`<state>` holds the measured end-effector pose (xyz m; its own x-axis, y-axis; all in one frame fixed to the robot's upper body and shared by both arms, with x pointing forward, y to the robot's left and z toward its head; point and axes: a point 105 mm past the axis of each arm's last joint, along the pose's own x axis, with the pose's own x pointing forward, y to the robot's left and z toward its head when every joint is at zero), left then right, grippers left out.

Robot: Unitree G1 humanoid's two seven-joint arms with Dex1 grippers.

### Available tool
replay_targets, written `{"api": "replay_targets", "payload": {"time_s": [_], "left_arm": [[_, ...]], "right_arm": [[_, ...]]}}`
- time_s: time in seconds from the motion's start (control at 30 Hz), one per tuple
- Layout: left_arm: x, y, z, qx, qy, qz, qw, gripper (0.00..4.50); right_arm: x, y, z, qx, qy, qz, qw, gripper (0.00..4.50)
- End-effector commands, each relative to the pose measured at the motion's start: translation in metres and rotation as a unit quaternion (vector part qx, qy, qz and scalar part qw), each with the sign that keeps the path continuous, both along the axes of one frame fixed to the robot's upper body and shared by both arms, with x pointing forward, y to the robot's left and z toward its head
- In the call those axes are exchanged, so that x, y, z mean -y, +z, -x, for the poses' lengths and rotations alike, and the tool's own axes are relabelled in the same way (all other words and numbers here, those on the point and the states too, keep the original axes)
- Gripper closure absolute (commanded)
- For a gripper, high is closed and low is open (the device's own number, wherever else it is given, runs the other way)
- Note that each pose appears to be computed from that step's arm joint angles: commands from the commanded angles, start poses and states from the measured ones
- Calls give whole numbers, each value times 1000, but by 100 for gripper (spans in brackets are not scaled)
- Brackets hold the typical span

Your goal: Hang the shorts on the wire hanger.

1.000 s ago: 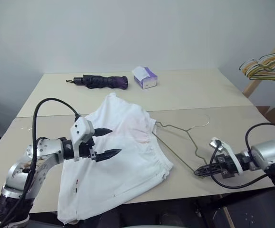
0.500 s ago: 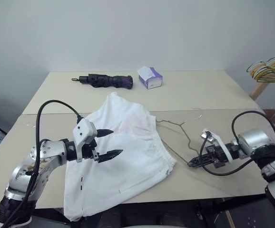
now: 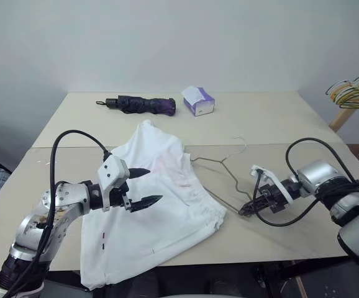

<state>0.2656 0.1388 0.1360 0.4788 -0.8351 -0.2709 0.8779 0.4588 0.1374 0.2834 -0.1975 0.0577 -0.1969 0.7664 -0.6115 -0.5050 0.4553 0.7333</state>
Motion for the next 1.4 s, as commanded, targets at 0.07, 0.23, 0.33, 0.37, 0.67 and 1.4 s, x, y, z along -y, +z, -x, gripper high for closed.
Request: {"api": "replay_targets", "payload": {"time_s": [0.07, 0.23, 0.33, 0.37, 0.67, 1.4], "left_arm": [[1, 7, 0, 28, -2, -4, 1000, 4], [1, 5, 3, 30, 6, -5, 1000, 4], [0, 3, 3, 31, 15, -5, 999, 4], [0, 3, 3, 31, 15, -5, 999, 4], [4, -2, 0, 38, 12, -22, 999, 4], [0, -1, -1, 46, 20, -29, 998, 4]], "right_arm": [[10, 16, 3, 13, 35, -8, 999, 450], [17, 32, 1, 21, -5, -47, 999, 450], [18, 42, 9, 12, -19, -83, 996, 450], [18, 41, 15, 5, -11, -85, 996, 450], [5, 13, 11, -22, 28, -34, 999, 450], [1, 47, -53, 188, -10, -65, 980, 450]]}}
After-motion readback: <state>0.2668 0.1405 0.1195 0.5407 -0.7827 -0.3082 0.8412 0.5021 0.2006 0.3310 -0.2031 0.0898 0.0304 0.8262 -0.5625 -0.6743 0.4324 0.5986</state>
